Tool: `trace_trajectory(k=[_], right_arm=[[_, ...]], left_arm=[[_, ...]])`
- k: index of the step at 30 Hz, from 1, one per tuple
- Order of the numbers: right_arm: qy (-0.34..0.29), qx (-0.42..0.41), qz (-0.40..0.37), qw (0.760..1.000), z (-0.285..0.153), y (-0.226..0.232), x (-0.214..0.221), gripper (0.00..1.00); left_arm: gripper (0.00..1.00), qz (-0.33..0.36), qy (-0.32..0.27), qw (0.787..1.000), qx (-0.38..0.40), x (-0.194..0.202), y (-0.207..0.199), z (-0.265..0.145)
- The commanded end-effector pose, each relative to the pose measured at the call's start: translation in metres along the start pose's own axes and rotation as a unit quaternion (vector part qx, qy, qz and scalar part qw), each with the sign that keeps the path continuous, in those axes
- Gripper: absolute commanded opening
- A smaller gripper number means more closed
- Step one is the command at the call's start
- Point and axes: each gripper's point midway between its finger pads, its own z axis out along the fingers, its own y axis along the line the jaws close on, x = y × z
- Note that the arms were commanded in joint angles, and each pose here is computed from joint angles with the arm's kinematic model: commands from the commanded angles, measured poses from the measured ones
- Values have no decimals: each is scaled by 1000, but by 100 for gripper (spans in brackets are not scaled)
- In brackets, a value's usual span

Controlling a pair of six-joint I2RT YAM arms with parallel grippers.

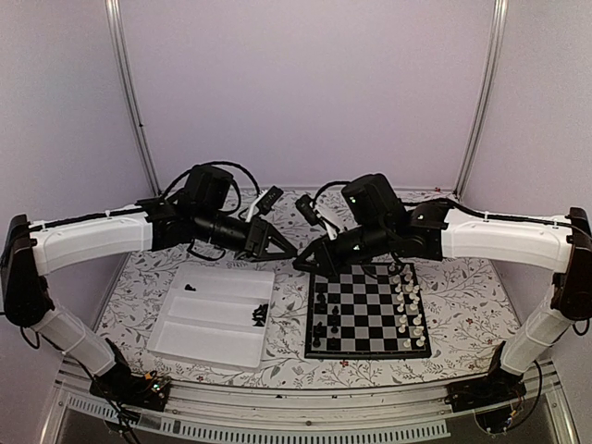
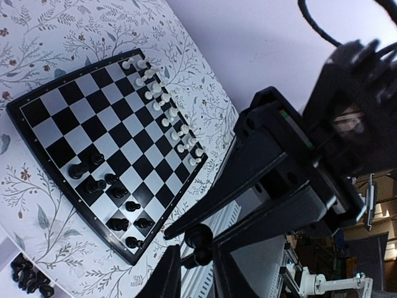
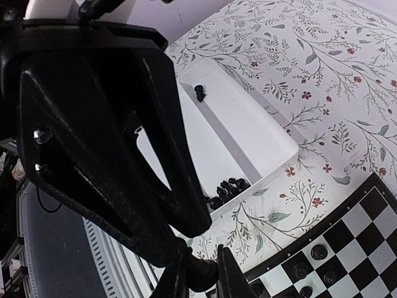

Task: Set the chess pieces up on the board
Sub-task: Place the chess piece on the chessboard.

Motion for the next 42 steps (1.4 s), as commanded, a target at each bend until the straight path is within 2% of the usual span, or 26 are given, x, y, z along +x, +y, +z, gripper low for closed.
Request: trace_trajectory(k=[1, 6, 15, 19, 21, 26, 31, 36, 42], right_arm=[[-25, -5, -2, 1000, -10, 5, -11, 12], [-28, -2, -4, 1000, -12, 5, -13, 12], [-35, 9, 4, 999, -13, 2, -15, 12], [-39, 15, 8, 999, -14, 0, -17, 13], [-41, 25, 10, 999, -15, -4, -17, 18], [-26, 36, 19, 999, -18, -8, -7, 38], [2, 81, 42, 996, -39, -27, 29, 52], [-36, 117, 92, 988, -90, -49, 48, 59], [-47, 142, 135, 979, -116, -66, 75, 61]], left_arm=[[20, 15, 0, 1000, 17, -8, -12, 6], [14, 14, 3, 1000, 27, -10, -14, 11], [15, 2, 17, 1000, 21, -4, -7, 16], [8, 0, 18, 1000, 16, -6, -3, 20], [6, 3, 15, 1000, 9, -11, -1, 23], [6, 20, 30, 999, -26, -25, 13, 37], [6, 26, 52, 996, -74, -35, 43, 61], [6, 44, 70, 987, -134, -45, 74, 86], [7, 75, 102, 974, -190, -42, 104, 120]])
